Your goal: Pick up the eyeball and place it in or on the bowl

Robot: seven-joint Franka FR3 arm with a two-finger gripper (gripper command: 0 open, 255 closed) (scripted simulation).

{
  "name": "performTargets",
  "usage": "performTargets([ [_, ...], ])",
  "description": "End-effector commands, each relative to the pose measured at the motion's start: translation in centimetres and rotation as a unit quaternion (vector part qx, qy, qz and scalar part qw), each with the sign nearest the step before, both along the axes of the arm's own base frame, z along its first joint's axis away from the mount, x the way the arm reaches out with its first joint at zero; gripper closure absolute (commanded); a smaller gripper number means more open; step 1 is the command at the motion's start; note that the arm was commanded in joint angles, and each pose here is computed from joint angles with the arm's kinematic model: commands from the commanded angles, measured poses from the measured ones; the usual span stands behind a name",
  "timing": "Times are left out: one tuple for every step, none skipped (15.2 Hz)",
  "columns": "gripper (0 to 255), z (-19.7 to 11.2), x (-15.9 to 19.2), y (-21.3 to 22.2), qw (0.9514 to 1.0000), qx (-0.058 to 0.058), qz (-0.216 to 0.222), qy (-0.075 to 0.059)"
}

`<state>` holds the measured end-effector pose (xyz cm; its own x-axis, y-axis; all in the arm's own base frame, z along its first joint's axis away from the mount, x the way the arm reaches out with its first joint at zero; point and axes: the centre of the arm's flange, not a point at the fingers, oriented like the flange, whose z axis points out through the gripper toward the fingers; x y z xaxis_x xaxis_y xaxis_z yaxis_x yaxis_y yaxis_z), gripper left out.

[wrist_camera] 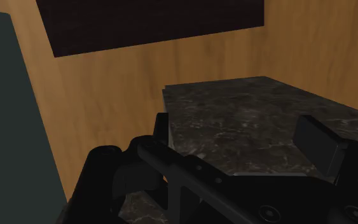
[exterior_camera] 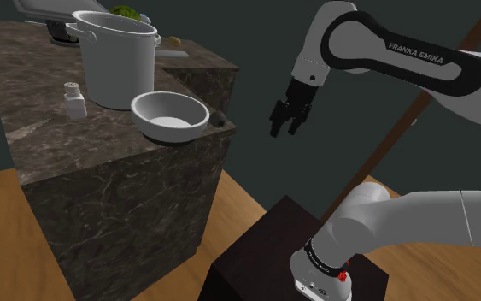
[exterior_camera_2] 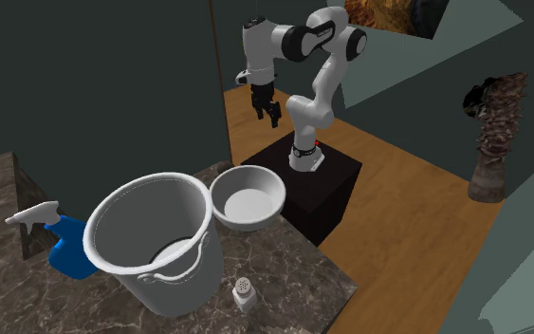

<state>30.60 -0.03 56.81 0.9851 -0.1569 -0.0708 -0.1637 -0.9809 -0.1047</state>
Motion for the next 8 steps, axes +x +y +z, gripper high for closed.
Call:
performTargets([
  [0,0.0,0.0,0.0,1.0,0.0,0.0,0.0],
  [0,-0.3,1.2,-0.1,1.0,0.004,0.001,-0.004],
  [0,-0.6,2.3,-0.1,0.9999,0.009,0.002,-0.009],
  [0,-0.9,3.5,-0.2,0.9998,0.013,0.003,-0.013],
  [0,-1.2,4.6,-0.2,0.9997,0.017,0.004,-0.017],
  [0,-1.5,5.8,-0.3,0.9995,0.022,0.005,-0.022],
  [0,-1.8,6.9,-0.3,0.9993,0.026,0.005,-0.026],
  [0,-2.0,8.1,-0.4,0.9991,0.03,0.006,-0.031],
])
